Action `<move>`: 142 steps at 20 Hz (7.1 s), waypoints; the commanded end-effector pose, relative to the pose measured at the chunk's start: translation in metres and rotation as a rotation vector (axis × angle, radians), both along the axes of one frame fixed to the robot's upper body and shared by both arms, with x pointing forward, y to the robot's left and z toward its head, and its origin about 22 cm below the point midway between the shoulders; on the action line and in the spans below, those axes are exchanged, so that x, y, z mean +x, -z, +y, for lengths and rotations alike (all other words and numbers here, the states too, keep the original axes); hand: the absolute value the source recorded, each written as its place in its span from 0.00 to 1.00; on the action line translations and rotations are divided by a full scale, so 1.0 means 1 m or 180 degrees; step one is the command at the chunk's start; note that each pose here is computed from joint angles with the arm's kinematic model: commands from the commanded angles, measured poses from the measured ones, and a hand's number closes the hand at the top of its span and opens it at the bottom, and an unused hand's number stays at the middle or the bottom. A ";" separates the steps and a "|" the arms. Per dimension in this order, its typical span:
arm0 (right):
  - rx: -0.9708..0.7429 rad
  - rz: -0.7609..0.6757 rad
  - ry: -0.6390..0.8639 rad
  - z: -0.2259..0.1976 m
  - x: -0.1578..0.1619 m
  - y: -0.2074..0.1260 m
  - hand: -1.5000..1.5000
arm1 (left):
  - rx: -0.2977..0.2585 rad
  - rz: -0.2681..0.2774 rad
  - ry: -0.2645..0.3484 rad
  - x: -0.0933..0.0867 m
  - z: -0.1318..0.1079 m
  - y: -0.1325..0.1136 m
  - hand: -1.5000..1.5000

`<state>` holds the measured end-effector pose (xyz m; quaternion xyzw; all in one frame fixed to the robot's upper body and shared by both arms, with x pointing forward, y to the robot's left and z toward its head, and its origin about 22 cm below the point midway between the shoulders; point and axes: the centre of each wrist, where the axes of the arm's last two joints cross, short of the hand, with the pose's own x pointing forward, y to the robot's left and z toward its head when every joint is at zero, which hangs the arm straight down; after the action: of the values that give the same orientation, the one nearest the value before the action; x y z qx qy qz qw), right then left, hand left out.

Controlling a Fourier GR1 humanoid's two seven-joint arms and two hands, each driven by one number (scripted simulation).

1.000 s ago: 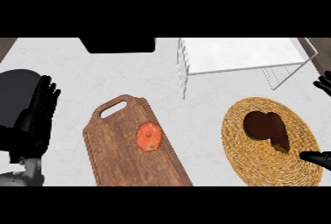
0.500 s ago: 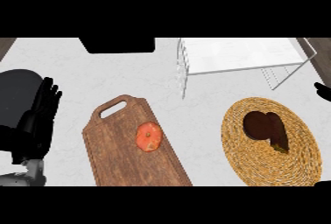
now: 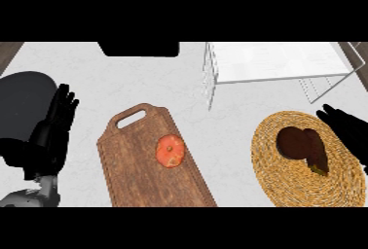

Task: Pick the cupcake from the placemat and place it in the tiered shelf

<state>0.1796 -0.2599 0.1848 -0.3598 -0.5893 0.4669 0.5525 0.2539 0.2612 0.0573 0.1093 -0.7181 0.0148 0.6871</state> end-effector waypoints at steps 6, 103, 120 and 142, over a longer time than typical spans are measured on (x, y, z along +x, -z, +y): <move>-0.0860 0.0167 0.0600 0.024 0.021 0.045 0.00 | -0.0013 -0.0035 0.0022 -0.007 0.015 -0.001 0.50; 0.1243 -0.0825 0.1482 0.049 0.155 -0.038 1.00 | 0.0012 0.0046 0.0032 0.004 0.010 0.011 0.50; 0.1279 -0.1056 0.1459 0.055 0.232 0.019 1.00 | -0.0010 -0.0069 0.0058 0.001 -0.018 0.004 0.50; 0.2580 -0.1275 0.1355 0.006 0.262 -0.010 0.00 | 0.0026 -0.0052 -0.0042 0.005 -0.001 0.011 0.50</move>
<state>0.4414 -0.2486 0.1896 -0.3101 -0.7242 0.0345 0.6149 0.2594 0.2611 0.0569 0.1125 -0.7202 0.0150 0.6844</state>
